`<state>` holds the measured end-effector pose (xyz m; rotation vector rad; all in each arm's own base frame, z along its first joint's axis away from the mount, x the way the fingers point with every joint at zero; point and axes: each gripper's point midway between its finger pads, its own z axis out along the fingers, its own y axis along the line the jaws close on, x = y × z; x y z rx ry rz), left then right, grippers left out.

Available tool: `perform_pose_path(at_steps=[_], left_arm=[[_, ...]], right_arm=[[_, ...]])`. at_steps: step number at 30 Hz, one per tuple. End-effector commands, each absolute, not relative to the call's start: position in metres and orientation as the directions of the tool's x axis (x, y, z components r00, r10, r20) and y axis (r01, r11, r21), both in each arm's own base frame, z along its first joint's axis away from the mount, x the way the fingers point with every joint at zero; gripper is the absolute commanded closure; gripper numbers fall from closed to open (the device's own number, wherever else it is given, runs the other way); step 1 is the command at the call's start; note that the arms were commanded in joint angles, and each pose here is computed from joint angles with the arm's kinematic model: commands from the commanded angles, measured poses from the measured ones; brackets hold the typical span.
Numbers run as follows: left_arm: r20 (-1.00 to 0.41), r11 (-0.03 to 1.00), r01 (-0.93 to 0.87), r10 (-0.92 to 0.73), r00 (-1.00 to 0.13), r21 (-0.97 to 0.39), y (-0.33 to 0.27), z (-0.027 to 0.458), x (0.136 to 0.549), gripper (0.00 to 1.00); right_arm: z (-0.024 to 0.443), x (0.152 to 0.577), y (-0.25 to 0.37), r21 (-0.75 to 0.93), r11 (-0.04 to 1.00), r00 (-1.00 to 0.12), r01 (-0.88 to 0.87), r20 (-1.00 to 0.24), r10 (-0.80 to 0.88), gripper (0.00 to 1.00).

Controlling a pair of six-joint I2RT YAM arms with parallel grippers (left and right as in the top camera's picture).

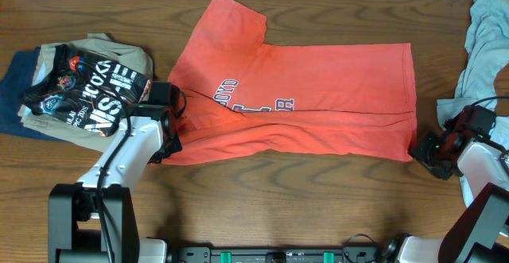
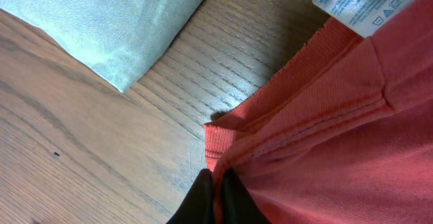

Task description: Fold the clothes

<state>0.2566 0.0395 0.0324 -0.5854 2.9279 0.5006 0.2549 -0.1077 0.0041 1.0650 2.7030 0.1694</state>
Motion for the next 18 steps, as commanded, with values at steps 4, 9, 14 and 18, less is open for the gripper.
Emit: perform_pose_path(at_steps=[4,9,14,18], left_arm=[[-0.186,0.853,-0.410,-0.368,-0.911,0.322,0.046,0.033,0.254,0.94],[-0.183,0.853,-0.409,-0.368,-0.912,0.323,0.046,0.033,0.253,0.94],[-0.181,0.854,-0.408,-0.368,-0.912,0.322,0.045,0.033,0.253,0.94],[-0.181,0.854,-0.408,-0.368,-0.912,0.322,0.045,0.033,0.253,0.93]], right_arm=[[0.017,0.279,-0.105,0.287,0.739,-0.711,0.609,-0.217,0.669,0.47],[0.044,0.306,-0.091,0.431,0.728,-0.715,0.533,-0.229,0.660,0.49],[0.027,0.279,-0.099,0.303,0.748,-0.735,0.590,-0.181,0.653,0.49],[0.012,0.260,-0.104,0.223,0.751,-0.736,0.622,-0.162,0.658,0.51]])
